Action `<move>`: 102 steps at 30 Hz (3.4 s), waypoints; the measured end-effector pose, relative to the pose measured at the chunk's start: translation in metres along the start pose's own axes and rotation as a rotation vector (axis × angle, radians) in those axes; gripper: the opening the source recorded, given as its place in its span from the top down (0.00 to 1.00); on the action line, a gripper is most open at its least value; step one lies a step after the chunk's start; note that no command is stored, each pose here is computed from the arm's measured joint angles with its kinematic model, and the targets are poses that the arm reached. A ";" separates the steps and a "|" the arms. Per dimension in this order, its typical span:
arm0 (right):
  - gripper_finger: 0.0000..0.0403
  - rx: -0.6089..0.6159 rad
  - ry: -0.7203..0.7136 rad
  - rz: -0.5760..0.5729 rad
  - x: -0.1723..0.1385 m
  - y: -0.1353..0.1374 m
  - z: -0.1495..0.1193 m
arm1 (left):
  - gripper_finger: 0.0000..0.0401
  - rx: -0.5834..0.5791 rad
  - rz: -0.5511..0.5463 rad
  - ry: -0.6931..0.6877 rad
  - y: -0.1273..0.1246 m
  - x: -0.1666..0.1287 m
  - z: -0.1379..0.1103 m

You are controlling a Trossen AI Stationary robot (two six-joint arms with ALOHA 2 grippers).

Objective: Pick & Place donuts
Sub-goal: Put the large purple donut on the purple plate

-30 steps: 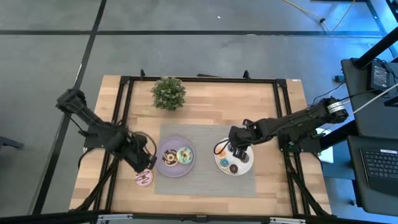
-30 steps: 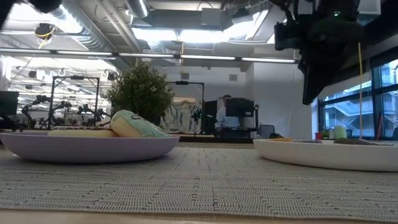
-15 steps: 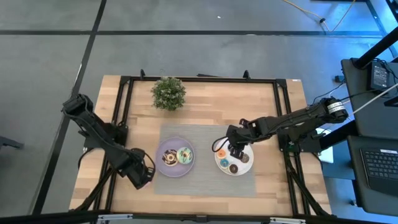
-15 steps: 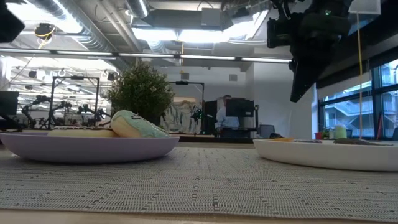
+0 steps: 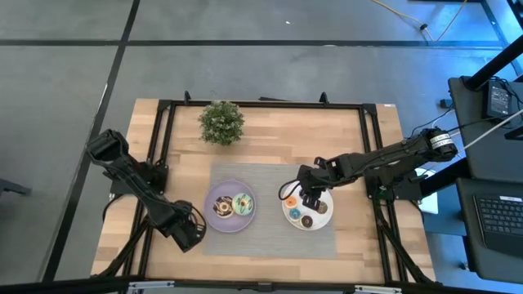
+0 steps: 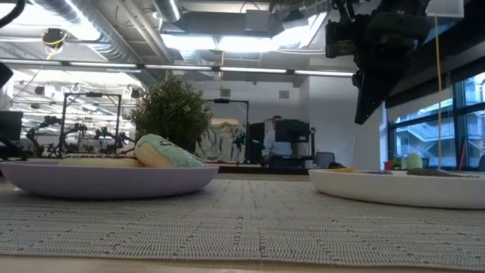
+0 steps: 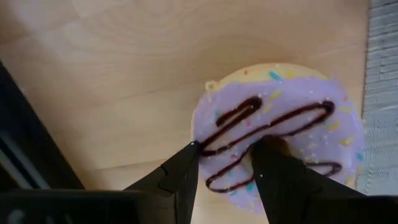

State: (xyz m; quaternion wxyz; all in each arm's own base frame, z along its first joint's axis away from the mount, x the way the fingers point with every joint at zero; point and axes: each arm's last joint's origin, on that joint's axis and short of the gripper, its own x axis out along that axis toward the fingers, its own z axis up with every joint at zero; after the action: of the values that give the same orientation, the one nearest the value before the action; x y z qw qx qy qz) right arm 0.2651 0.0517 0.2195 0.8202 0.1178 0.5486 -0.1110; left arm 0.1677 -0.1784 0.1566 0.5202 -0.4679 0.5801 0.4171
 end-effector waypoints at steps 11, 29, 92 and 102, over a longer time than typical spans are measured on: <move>0.67 0.000 -0.005 0.004 0.000 0.000 0.000 | 0.67 0.000 -0.013 0.008 -0.001 0.004 0.001; 0.67 -0.026 -0.005 0.003 0.000 0.000 0.000 | 0.91 0.001 -0.050 -0.034 0.000 -0.015 0.001; 0.67 0.003 -0.007 0.002 0.000 0.000 0.001 | 0.68 0.412 -0.097 -0.180 -0.078 -0.052 0.126; 0.67 0.002 -0.006 0.001 0.000 0.000 0.001 | 0.66 0.406 -0.150 -0.201 -0.069 -0.070 0.125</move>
State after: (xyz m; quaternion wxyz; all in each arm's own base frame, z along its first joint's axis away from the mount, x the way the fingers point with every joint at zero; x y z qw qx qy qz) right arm 0.2656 0.0516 0.2198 0.8219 0.1187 0.5459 -0.1114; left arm 0.2631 -0.0643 0.2128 0.6883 -0.3514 0.5610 0.2968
